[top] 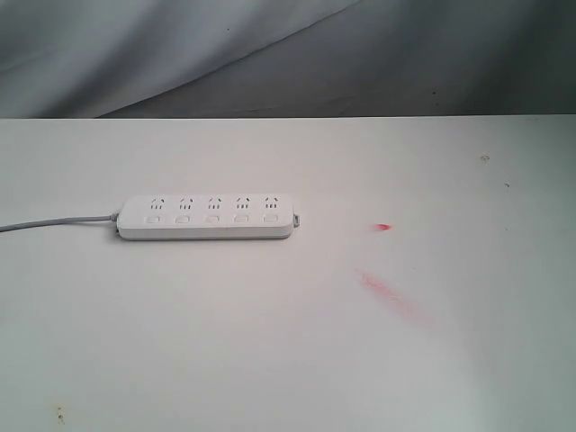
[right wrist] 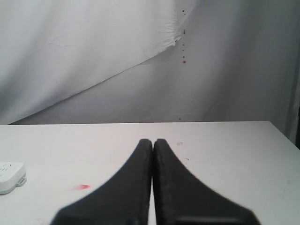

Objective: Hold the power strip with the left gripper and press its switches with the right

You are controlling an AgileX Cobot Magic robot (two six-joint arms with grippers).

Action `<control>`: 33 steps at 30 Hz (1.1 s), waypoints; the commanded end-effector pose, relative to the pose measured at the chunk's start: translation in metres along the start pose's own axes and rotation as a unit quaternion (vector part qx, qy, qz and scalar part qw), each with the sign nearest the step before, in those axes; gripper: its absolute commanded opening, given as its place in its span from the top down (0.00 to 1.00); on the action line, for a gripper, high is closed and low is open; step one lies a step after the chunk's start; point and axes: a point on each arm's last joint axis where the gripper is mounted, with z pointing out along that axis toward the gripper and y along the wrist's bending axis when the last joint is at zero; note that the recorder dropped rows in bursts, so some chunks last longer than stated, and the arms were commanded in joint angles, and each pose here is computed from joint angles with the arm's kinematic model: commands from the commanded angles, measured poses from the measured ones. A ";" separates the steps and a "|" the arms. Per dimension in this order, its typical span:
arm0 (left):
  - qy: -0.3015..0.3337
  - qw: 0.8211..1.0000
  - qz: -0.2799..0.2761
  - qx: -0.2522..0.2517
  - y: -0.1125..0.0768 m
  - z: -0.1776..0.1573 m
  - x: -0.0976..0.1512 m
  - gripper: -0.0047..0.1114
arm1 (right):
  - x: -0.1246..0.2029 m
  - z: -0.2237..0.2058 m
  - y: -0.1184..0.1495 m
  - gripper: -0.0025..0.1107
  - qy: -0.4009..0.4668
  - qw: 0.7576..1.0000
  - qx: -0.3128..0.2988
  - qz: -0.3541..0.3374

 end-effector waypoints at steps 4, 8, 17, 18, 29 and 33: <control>0.015 0.999 -0.031 -0.022 0.003 0.000 0.004 0.96 | 0.000 0.000 0.000 0.98 -0.006 1.000 0.003 0.003; 0.035 0.998 -0.033 -0.028 0.004 0.000 0.008 0.96 | 0.000 0.000 0.000 0.98 -0.006 1.000 0.003 0.003; 0.036 0.998 -0.041 -0.041 0.006 -0.001 0.008 0.96 | 0.000 0.000 0.000 0.98 -0.006 1.000 0.003 0.003; 0.036 0.998 -0.040 -0.041 0.006 -0.001 0.008 0.96 | 0.000 0.000 0.000 0.98 -0.006 1.000 0.003 0.003; 0.038 0.999 -0.002 -0.039 0.006 -0.001 0.008 0.96 | 0.000 0.000 0.000 0.98 -0.006 1.000 0.003 0.003; 0.038 0.999 -0.002 -0.039 0.006 -0.001 0.008 0.96 | 0.000 0.000 0.000 0.98 -0.006 1.000 0.003 0.003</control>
